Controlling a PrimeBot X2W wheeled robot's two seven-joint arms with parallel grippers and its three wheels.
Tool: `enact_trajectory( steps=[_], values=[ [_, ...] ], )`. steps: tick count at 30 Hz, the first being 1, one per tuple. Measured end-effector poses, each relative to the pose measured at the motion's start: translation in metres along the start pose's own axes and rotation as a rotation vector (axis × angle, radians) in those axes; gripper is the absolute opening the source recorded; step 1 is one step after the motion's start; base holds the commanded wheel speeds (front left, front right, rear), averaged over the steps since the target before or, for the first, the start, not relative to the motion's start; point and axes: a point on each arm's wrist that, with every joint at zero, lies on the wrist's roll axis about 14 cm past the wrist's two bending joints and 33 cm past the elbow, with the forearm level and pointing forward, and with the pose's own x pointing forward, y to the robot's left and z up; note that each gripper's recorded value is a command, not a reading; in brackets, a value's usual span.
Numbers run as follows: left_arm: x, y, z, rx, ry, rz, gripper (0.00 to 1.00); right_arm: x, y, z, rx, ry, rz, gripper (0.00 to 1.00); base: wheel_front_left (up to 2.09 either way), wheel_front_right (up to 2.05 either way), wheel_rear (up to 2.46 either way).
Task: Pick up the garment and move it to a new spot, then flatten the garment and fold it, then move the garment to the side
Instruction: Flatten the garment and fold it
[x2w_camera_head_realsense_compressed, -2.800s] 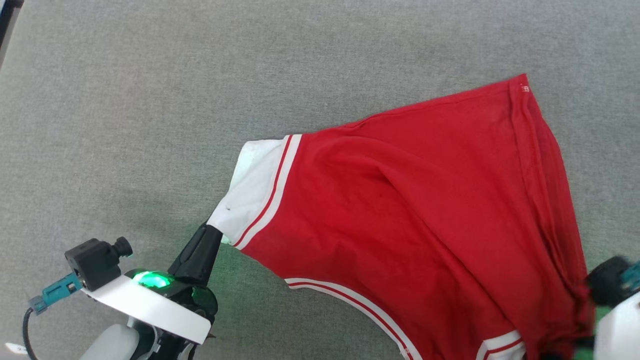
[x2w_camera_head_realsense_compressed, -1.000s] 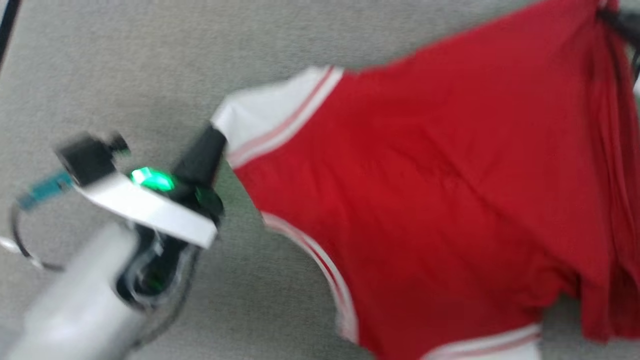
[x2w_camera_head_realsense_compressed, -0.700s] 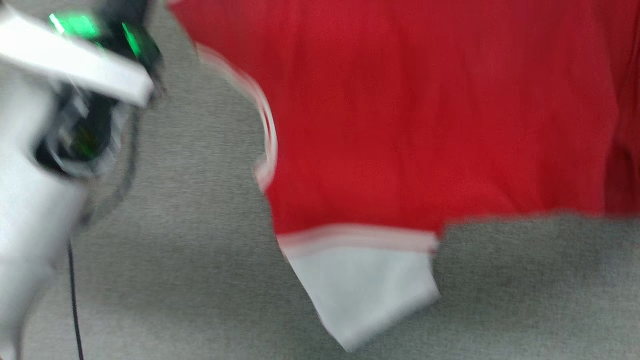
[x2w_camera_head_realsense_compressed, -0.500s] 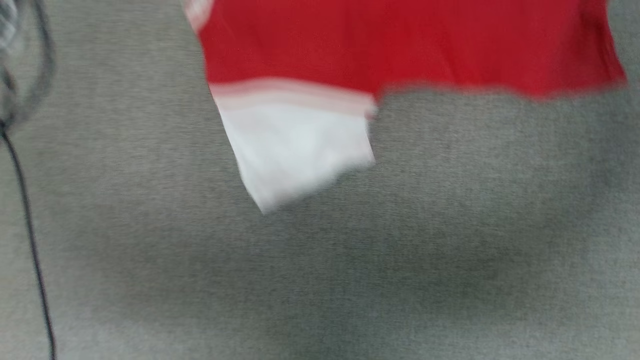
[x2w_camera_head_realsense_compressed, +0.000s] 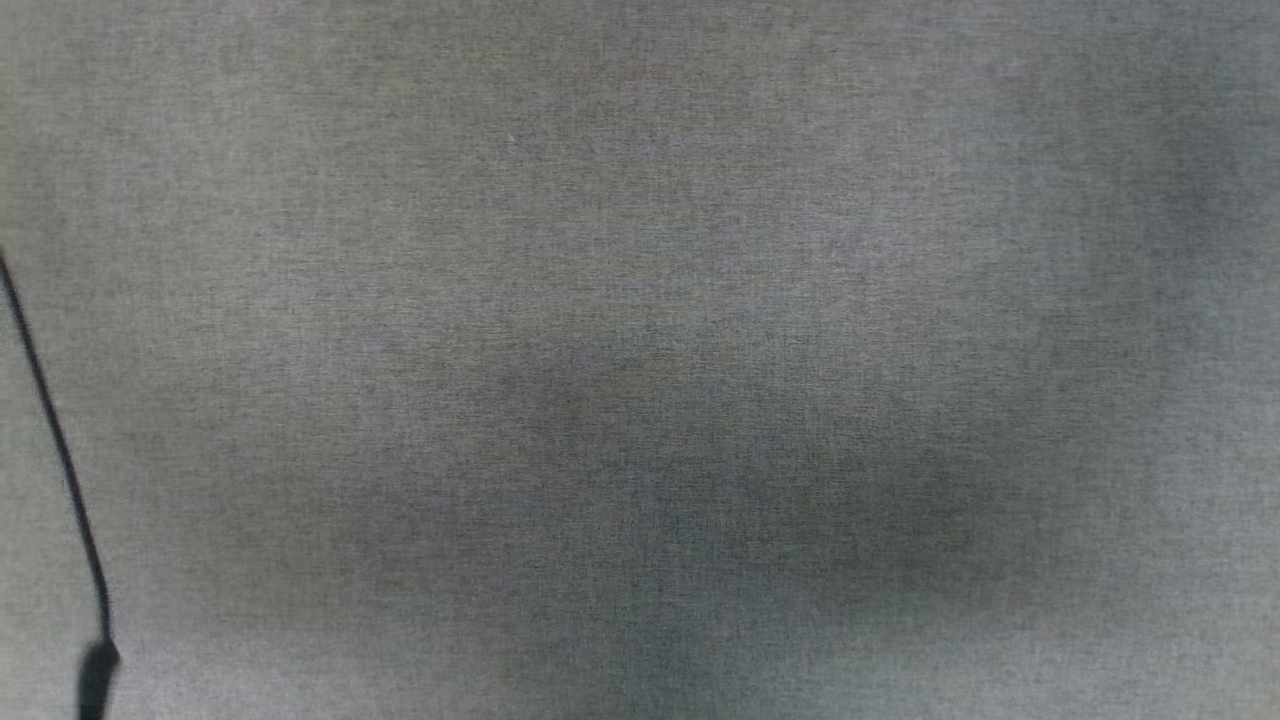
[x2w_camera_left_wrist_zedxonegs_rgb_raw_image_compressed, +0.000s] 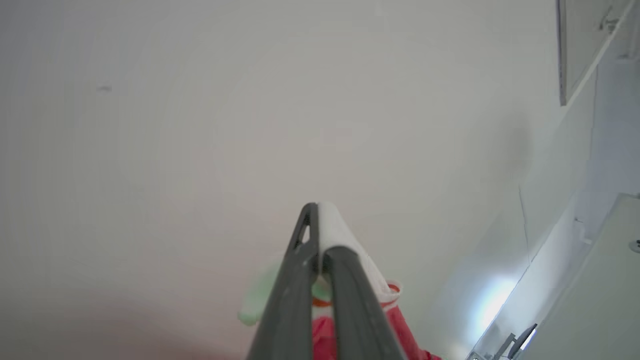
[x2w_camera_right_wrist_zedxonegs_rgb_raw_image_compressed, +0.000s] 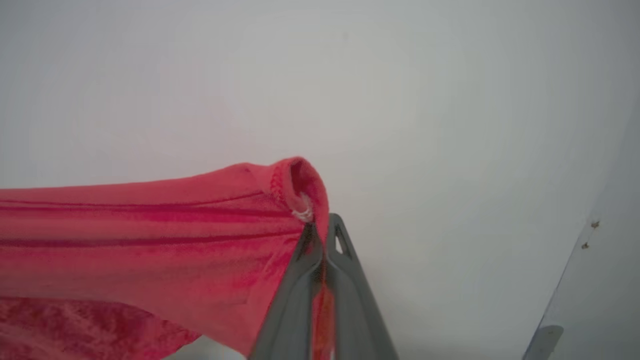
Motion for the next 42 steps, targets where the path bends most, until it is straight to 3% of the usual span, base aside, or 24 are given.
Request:
enact_trajectory(
  steps=[8,18,29,36,42],
  values=[
    [-0.097,0.033,-0.075,-0.137,0.213,0.118,0.0,-0.045,-0.019,-0.106,-0.017,0.252,0.01,0.0,0.0,0.0,0.0],
    [-0.23,0.022,-0.113,-0.273,0.341,0.278,0.0,-0.172,-0.032,-0.201,0.091,0.545,0.042,0.0,0.0,0.0,0.0],
    [-0.32,-0.019,-0.118,-0.308,0.454,0.345,0.0,-0.288,-0.033,-0.211,0.168,0.696,0.002,0.0,0.0,0.0,0.0],
    [-0.35,-0.041,-0.116,-0.331,0.506,0.36,0.0,-0.328,-0.03,-0.206,0.176,0.744,-0.026,0.0,0.0,0.0,0.0],
    [-0.358,-0.05,-0.112,-0.339,0.501,0.361,0.0,-0.339,-0.029,-0.195,0.189,0.731,-0.055,0.0,0.0,0.0,0.0]
  ],
)
